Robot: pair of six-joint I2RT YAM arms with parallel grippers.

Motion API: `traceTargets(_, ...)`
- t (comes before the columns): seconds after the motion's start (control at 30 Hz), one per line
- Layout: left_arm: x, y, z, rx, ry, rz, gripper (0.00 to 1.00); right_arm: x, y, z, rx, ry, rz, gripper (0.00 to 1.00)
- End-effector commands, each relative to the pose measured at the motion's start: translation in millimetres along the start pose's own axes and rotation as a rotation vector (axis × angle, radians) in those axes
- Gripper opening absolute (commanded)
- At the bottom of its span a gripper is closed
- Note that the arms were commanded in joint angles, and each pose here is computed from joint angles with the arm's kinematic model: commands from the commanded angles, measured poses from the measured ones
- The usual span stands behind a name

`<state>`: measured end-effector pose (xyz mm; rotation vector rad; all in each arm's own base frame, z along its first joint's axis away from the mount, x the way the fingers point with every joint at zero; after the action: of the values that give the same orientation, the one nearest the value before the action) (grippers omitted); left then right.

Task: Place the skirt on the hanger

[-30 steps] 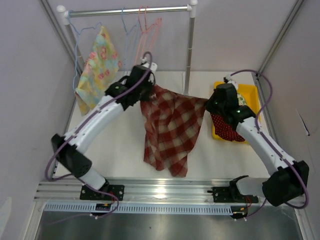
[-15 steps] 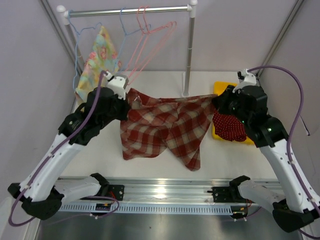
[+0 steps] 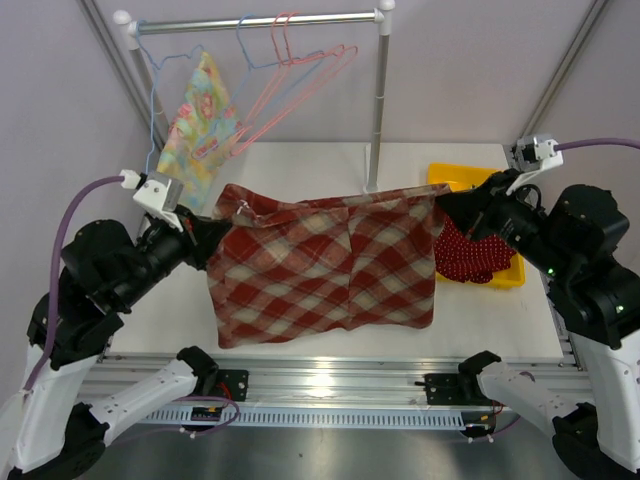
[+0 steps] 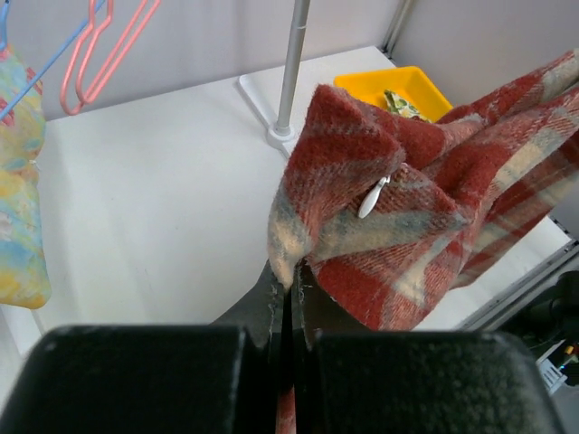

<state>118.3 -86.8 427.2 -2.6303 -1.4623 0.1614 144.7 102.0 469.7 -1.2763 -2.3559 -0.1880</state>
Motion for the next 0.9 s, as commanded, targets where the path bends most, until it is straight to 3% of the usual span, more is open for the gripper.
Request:
traceTargets(0.0,12.3,-18.4,-12.8,-0.009,0.001,-0.103,0.0,17.0,-29.2,-35.7,-0.129,-0.059,-0.036,0.09)
traceTargets(0.17,22.6,-0.5,-9.7,0.131,-0.009,-0.233,0.0,25.8,-15.3,-45.5,-0.097,-0.053,-0.08,0.09)
traceTargets(0.3,25.5,40.2,10.7,0.252,-0.006,-0.247,0.0,1.5,57.5,-22.2,0.079,-0.037,-0.007,0.08)
traceTargets(0.37,39.9,60.7,14.2,0.25,-0.038,-0.272,0.0,-14.7,92.2,-1.5,0.156,-0.025,0.008,0.07)
traceTargets(0.4,42.2,81.3,35.9,0.33,-0.062,-0.227,0.0,-28.4,116.7,12.2,0.211,-0.013,0.032,0.07)
traceTargets(0.63,99.8,163.5,72.2,0.402,-0.188,-0.294,0.0,-116.8,215.6,79.2,0.402,0.09,0.13,0.06)
traceTargets(0.7,108.6,182.4,83.5,0.45,-0.202,-0.312,0.0,-127.8,228.2,86.9,0.428,0.093,0.152,0.06)
traceTargets(0.87,109.8,189.7,86.5,0.428,-0.219,-0.313,0.0,-139.1,233.4,96.5,0.442,0.08,0.192,0.06)
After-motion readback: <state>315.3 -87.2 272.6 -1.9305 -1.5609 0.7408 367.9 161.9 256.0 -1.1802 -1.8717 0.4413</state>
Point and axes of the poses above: each gripper's point midway between its finger pads, its own y axis out along the fingers, its own x axis along the line the jaws close on, z = x × y, the point moved 7 cm from there along -y, back along the fingers, and after that the axes turned 8 degrees about y, right-handed, at the moved point
